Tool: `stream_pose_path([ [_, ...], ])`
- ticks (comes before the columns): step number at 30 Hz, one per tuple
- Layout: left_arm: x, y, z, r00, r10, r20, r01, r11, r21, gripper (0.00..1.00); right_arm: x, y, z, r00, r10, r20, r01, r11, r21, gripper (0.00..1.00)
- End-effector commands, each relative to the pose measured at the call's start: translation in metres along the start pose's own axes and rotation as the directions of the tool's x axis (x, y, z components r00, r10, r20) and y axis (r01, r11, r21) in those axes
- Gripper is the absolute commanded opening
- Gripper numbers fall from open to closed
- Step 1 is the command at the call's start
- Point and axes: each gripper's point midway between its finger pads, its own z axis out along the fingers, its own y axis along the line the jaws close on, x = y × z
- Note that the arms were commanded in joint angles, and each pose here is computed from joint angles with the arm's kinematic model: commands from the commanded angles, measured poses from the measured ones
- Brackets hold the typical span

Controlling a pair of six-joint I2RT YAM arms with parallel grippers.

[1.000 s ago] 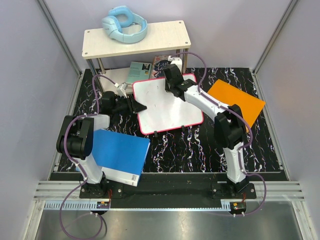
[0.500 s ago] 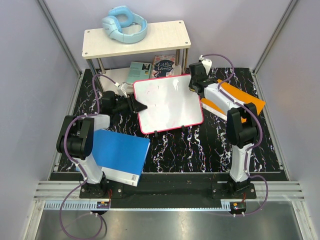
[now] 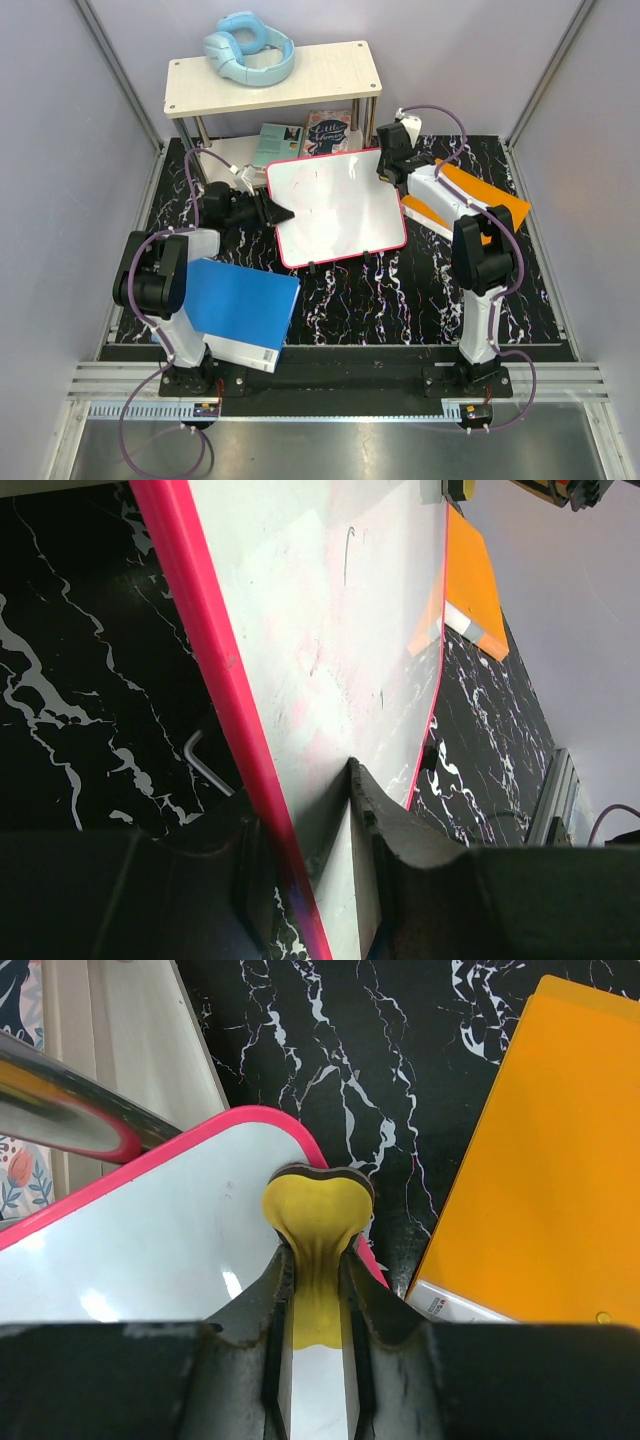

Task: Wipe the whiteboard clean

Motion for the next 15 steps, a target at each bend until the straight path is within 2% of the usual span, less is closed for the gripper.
stream_pose_path([
  [1,0.024,0.034,-0.001,0.997,0.049,-0.059,-0.056,0.992,-0.117,0.00,-0.011,0.020,0.005,1.000,0.007,0.014,-0.006,0.997,-0.075,0.00],
  [9,0.025,0.035,-0.001,0.997,0.047,-0.060,-0.054,0.991,-0.120,0.00,0.018,0.056,-0.013,1.000,0.009,-0.027,-0.015,0.975,-0.222,0.00],
  [15,0.024,0.034,-0.001,0.997,0.048,-0.060,-0.055,0.991,-0.118,0.00,0.046,0.129,-0.039,0.995,-0.101,-0.025,0.088,0.943,-0.320,0.00],
])
